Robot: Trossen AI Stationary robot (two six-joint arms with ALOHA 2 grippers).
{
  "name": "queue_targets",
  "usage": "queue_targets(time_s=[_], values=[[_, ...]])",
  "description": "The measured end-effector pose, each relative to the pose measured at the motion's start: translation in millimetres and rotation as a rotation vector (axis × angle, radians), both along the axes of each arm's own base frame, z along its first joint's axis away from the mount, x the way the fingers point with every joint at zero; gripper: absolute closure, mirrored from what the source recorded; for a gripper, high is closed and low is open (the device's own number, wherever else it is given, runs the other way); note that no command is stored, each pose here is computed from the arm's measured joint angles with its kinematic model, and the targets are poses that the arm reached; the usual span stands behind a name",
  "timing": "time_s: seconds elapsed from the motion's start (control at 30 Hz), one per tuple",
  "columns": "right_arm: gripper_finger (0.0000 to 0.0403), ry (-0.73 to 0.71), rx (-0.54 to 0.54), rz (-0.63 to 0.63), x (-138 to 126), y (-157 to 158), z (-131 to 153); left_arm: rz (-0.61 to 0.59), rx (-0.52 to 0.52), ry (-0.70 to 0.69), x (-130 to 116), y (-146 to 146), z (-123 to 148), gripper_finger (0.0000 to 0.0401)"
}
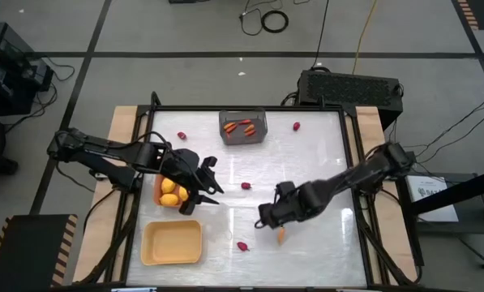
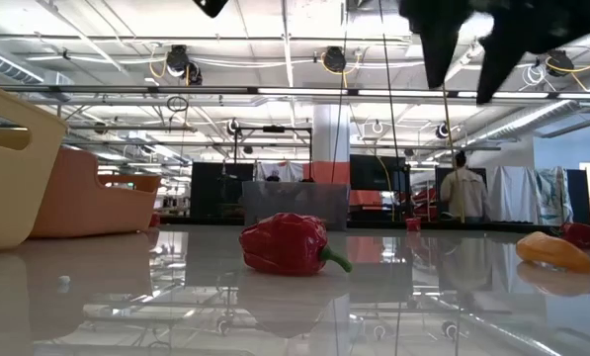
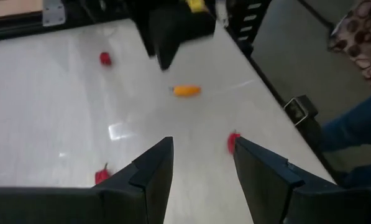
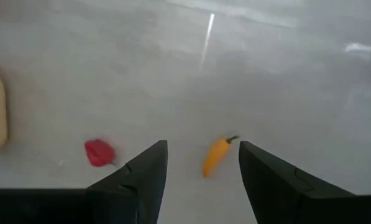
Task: Sort produce into baskets
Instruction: Put the orange chili pepper into the black bin
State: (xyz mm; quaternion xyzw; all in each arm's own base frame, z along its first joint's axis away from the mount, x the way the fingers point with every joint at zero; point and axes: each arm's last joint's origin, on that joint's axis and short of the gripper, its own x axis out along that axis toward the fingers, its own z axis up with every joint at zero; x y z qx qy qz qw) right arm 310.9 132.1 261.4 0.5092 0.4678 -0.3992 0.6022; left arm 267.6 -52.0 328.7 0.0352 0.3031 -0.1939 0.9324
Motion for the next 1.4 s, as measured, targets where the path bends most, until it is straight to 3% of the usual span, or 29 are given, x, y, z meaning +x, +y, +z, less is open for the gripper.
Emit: queue_targets(time_s=[0.3, 0.7, 0.97, 1.2, 1.3, 1.4], values=[[0.0226, 0.058, 0.025, -0.122, 8.9, 42.7, -54.4, -0.003, -0.018, -0.007, 2.6, 5.1, 0.0, 0.0225], [0.0248, 0.152, 0.068, -0.112, 21.3, 66.1, -110.7, 0.022, -0.054, -0.02, 5.6, 20.8, 1.8, 0.0225], [0.0277, 0.177, 0.047, -0.111, 20.1, 64.3, -113.0, 0.04, -0.054, -0.019, 6.0, 25.6, 1.7, 0.0225], [0.0359, 0.176, 0.028, -0.036, 22.3, 57.6, -110.3, 0.04, -0.054, -0.019, 6.0, 25.9, 1.6, 0.0225], [0.0393, 0.175, -0.001, -0.008, 20.0, 49.1, -99.1, 0.041, -0.054, -0.017, 5.9, 26.0, 1.5, 0.0225], [0.039, 0.167, -0.027, 0.014, 17.0, 35.3, -80.1, 0.041, -0.054, -0.016, 5.9, 26.0, 1.4, 0.0225]])
